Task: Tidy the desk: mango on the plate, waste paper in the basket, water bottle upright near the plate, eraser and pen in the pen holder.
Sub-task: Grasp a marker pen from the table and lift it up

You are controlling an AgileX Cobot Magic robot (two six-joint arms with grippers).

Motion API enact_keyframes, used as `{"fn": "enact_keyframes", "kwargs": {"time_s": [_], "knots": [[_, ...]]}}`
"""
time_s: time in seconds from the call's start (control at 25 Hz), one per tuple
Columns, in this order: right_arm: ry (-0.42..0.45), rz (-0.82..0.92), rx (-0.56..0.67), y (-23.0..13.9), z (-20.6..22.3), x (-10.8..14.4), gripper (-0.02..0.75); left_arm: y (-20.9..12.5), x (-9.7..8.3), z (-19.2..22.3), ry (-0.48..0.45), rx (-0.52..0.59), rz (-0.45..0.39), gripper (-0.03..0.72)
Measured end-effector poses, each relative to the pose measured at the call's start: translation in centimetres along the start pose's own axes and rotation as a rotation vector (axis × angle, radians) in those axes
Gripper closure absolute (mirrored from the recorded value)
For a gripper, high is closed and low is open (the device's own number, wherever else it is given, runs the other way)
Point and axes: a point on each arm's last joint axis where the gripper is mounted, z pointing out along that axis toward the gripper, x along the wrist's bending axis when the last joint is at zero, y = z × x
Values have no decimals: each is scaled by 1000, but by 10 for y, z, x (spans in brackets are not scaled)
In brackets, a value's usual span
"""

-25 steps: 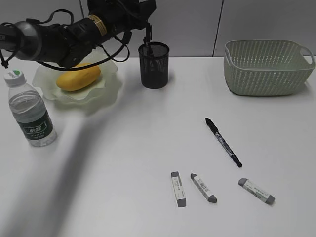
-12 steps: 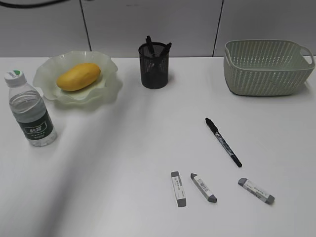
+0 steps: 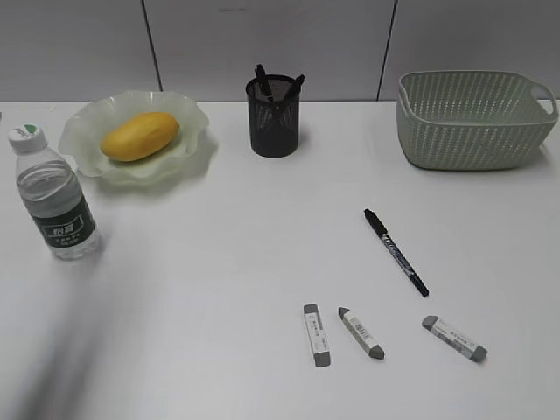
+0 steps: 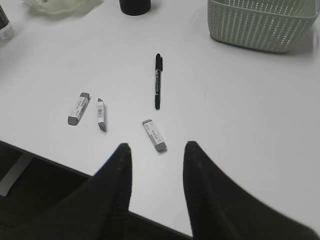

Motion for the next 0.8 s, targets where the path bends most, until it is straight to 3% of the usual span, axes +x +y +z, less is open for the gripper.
{"fn": "enact_keyframes", "kwargs": {"time_s": [0.12,0.36,0.6,0.8], "knots": [[0,0,0,0,0,0,451,-45,9,-46,-31,91,-36,490],[0,0,0,0,0,0,451,-121,32,-130,-61,-129,-73,449],[-2,1,67,5,10,1,451,-163,43,-159,-68,-313,-81,436],[-12,-1,230,41,56,3,451,-180,46,-158,-50,-291,-44,436]]}}
